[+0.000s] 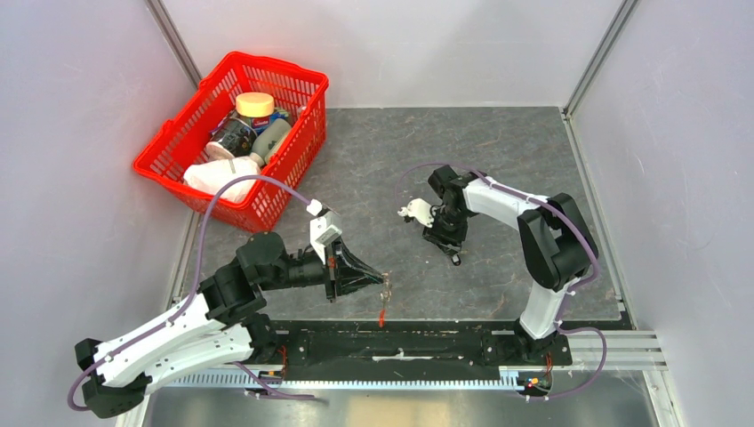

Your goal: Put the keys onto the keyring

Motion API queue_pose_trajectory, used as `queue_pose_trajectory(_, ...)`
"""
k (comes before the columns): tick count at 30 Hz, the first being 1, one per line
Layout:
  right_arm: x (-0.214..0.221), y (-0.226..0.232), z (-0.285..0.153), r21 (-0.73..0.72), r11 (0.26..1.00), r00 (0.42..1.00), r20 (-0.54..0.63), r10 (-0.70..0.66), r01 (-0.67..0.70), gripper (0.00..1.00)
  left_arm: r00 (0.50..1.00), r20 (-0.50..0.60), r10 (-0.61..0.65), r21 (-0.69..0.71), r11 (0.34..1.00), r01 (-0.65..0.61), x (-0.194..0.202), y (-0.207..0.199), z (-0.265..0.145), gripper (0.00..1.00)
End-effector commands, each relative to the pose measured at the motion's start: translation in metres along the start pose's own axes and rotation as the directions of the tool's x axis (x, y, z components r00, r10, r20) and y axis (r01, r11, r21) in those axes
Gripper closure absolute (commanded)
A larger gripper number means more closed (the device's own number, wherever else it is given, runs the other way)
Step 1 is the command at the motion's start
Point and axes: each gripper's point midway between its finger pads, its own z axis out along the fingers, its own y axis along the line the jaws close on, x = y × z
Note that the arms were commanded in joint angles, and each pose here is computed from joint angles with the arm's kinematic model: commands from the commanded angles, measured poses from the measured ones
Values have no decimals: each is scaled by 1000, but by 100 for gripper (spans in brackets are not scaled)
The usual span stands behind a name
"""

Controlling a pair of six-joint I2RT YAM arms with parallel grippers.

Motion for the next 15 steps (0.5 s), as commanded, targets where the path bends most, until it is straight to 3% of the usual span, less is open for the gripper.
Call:
queue_pose_trajectory(1,-17,-6,-6,13,999,998,48,-39,39,50,999,47,10,22,1000,-11,-12,-6,2,98)
queue_pose_trajectory(15,-22,-2,-9,-12,999,997,56,-45,46,64,999,51,12,23,1000,-13,-14,-6,1,98)
